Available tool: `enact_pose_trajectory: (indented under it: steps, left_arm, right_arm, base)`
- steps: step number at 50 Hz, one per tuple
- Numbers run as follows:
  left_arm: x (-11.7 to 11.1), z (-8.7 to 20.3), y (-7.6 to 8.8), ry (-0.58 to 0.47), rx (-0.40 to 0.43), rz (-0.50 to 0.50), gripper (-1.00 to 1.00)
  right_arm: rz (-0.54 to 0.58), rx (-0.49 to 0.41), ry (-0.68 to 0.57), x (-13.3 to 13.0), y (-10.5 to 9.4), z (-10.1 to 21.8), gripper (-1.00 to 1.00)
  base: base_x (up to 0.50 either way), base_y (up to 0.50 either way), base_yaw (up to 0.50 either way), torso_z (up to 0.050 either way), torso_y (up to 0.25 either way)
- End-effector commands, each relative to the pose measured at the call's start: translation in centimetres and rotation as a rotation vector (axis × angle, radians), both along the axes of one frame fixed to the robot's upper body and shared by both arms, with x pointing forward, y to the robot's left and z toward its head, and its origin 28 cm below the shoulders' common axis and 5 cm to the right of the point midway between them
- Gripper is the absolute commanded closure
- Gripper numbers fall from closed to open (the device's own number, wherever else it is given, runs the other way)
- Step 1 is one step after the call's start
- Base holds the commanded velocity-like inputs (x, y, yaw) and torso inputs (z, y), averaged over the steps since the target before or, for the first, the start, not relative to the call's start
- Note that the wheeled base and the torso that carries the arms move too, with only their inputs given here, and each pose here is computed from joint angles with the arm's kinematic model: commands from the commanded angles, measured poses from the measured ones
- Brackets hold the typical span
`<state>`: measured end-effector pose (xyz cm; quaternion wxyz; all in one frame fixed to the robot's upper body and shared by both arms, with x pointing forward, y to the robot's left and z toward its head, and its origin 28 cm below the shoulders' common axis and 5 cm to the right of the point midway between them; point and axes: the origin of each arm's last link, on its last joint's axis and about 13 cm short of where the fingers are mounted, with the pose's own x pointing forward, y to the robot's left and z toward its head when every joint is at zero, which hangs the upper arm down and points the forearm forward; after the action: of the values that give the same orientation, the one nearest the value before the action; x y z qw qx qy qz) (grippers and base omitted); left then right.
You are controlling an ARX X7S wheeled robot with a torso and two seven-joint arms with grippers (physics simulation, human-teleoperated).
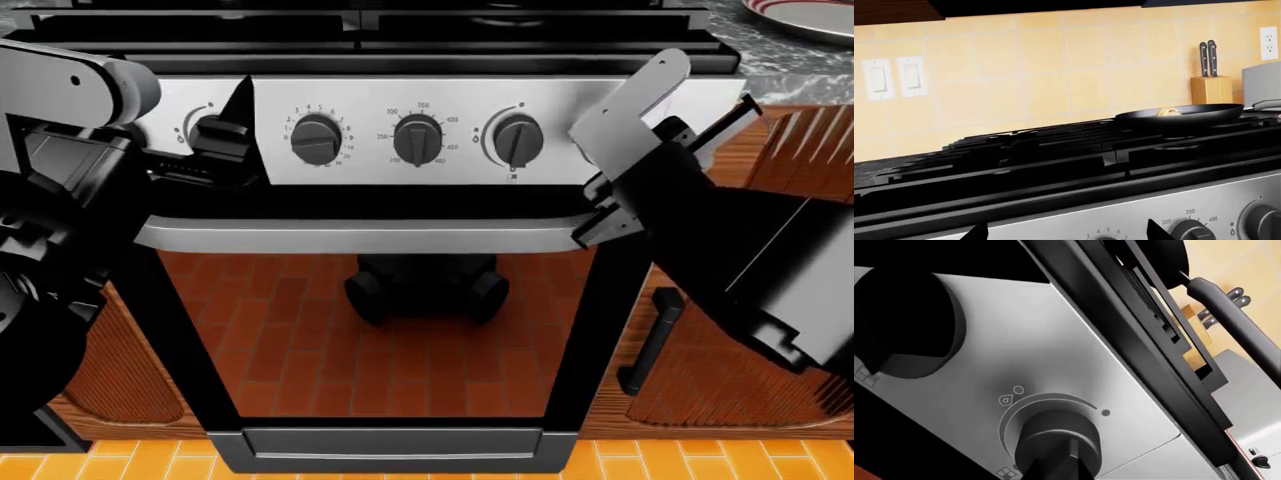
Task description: Pick the croissant and place it on the pan. Then turn on the stove to warm the croissant.
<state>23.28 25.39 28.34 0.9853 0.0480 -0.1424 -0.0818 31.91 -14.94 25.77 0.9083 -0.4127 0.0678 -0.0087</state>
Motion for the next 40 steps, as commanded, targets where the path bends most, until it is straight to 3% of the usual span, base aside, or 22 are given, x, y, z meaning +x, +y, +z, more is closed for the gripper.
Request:
enact_pose_trajectory:
  steps: [1,12,16,17,21,27,40]
  left_arm:
    - [0.0,0.0,0.0,0.0,0.001,0.001,-1.0]
    - [0.0,0.0,0.0,-0.002,0.002,0.001,-1.0]
    - [0.0,0.0,0.0,-0.003,0.003,0.0,-1.0]
    - [0.0,0.0,0.0,-0.003,0.003,0.0,-1.0]
    - [0.0,0.0,0.0,-0.004,0.005,-0.002,-1.0]
    - [0.0,0.0,0.0,-0.005,0.006,-0.003,-1.0]
    - [0.0,0.0,0.0,-0.01,0.006,-0.012,-1.0]
  right_arm:
    - [0.016,-0.011,0.047,-0.2,0.1,-0.6,1.0]
    - [0.022,0.024,0.057,-0.5,0.0,-0.6,1.0]
    - [0.018,0.107,0.077,-0.7,0.1,-0.5,1.0]
    - [0.014,0.149,0.088,-0.7,0.1,-0.4,-1.0]
    - [0.004,0.251,0.109,-1.0,0.2,-0.1,-1.0]
    - [0.016,0.323,0.113,-1.9,0.6,0.3,-1.0]
    - [0.063,0.348,0.076,-5.2,1.6,1.8,-1.0]
  base:
    - [0.0,0.0,0.0,0.0,0.0]
    - [0.0,0.0,0.0,0.0,0.002]
    - [0.0,0.0,0.0,0.0,0.002]
    - [-0.01,0.0,0.0,0.0,0.0]
    - [0.0,0.0,0.0,0.0,0.0]
    - [0.0,0.0,0.0,0.0,0.0]
    - [0.0,0.0,0.0,0.0,0.0]
